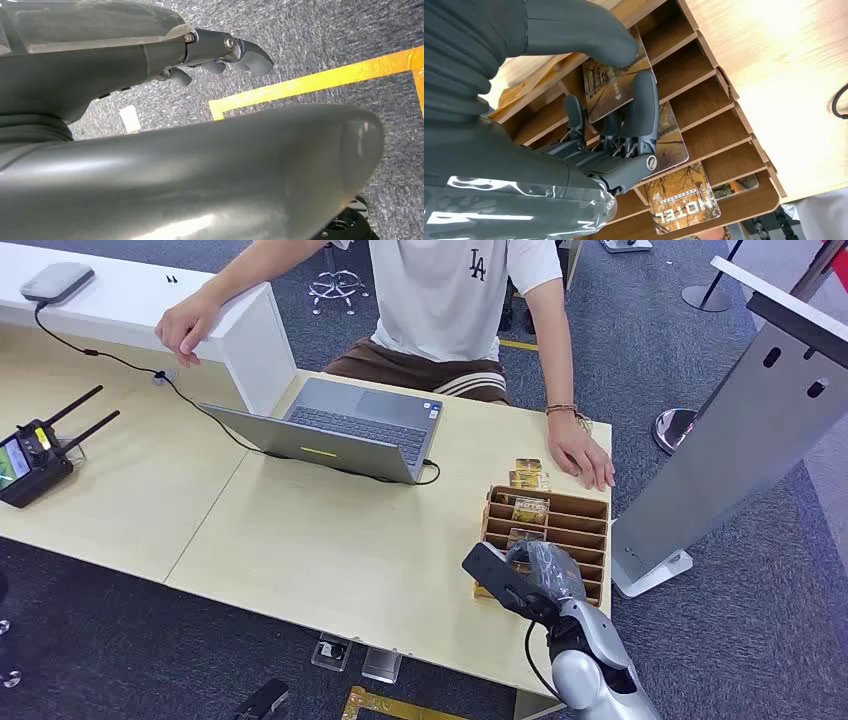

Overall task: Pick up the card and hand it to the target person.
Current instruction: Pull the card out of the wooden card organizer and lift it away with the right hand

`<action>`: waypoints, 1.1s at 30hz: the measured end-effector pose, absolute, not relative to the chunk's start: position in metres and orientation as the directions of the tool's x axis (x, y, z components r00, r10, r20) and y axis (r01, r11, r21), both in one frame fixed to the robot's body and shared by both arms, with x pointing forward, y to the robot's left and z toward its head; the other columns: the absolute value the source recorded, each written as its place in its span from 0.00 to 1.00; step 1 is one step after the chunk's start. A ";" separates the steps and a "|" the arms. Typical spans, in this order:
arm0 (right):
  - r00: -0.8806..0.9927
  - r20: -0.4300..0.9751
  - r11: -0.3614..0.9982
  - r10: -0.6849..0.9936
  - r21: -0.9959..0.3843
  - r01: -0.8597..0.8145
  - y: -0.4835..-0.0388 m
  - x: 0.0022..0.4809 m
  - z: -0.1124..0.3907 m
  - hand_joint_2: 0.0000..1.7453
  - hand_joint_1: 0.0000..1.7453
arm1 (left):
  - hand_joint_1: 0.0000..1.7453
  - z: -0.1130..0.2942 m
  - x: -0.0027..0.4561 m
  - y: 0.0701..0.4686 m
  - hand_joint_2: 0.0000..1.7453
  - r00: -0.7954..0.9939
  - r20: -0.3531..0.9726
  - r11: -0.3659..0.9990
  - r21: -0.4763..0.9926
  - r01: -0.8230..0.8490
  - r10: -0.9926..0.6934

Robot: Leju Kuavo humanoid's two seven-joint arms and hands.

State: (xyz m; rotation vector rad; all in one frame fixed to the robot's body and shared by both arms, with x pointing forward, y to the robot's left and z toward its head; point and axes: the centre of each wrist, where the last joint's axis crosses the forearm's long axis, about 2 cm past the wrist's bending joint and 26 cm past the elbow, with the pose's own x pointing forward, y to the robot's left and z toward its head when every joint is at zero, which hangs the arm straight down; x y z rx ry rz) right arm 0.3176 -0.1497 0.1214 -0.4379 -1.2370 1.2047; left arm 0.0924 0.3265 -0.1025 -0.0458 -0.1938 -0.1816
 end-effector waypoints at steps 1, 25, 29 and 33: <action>-0.136 0.478 0.374 0.868 -0.808 -0.455 -0.150 0.318 0.121 1.00 0.63 | 0.00 -0.102 0.092 0.327 0.00 0.965 0.195 0.983 -0.028 0.184 -0.175; -0.140 0.480 0.374 0.866 -0.807 -0.457 -0.150 0.318 0.120 1.00 0.89 | 0.00 -0.102 0.094 0.327 0.00 0.965 0.196 0.982 -0.027 0.184 -0.176; -0.145 0.482 0.373 0.864 -0.807 -0.458 -0.150 0.318 0.119 1.00 0.88 | 0.00 -0.102 0.094 0.327 1.00 0.962 0.207 0.982 -0.027 0.186 -0.176; -0.147 0.483 0.373 0.863 -0.807 -0.458 -0.150 0.318 0.119 1.00 0.88 | 0.00 -0.102 0.094 0.328 1.00 0.959 0.214 0.981 -0.018 0.193 -0.185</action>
